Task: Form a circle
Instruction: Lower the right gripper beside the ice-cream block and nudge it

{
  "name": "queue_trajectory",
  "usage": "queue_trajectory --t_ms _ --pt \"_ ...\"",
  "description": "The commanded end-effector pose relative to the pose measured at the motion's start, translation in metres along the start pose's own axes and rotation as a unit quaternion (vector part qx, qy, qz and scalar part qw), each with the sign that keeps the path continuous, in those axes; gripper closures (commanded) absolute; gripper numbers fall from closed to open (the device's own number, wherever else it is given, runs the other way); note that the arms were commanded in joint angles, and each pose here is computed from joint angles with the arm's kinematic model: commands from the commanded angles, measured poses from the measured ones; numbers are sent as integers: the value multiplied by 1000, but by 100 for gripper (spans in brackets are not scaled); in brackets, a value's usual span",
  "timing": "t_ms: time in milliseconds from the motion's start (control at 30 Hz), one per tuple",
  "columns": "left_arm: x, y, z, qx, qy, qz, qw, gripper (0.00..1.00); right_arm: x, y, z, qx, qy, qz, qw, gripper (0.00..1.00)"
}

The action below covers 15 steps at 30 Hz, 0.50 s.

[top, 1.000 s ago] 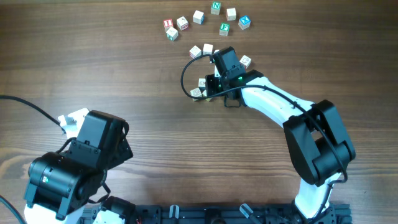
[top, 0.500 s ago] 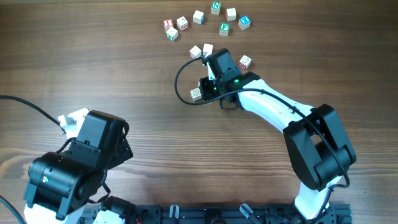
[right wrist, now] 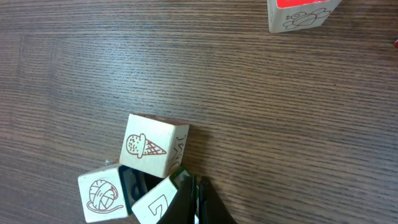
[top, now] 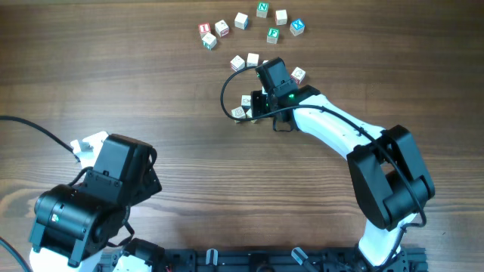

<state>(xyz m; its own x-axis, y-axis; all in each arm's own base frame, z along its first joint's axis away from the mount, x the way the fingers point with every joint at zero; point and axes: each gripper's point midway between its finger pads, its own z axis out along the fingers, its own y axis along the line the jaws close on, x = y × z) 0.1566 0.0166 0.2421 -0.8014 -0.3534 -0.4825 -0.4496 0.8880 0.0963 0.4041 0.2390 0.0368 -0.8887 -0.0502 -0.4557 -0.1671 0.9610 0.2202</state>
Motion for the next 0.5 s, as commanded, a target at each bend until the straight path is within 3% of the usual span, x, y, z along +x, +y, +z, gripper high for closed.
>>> queue_trajectory --t_ms 0,467 --pt "1 1 1 -1 1 -10 1000 0 -2 -4 0 8 -7 3 1000 95" --pt "1 1 1 -1 1 -10 1000 0 3 -5 14 7 0 2 1000 95"
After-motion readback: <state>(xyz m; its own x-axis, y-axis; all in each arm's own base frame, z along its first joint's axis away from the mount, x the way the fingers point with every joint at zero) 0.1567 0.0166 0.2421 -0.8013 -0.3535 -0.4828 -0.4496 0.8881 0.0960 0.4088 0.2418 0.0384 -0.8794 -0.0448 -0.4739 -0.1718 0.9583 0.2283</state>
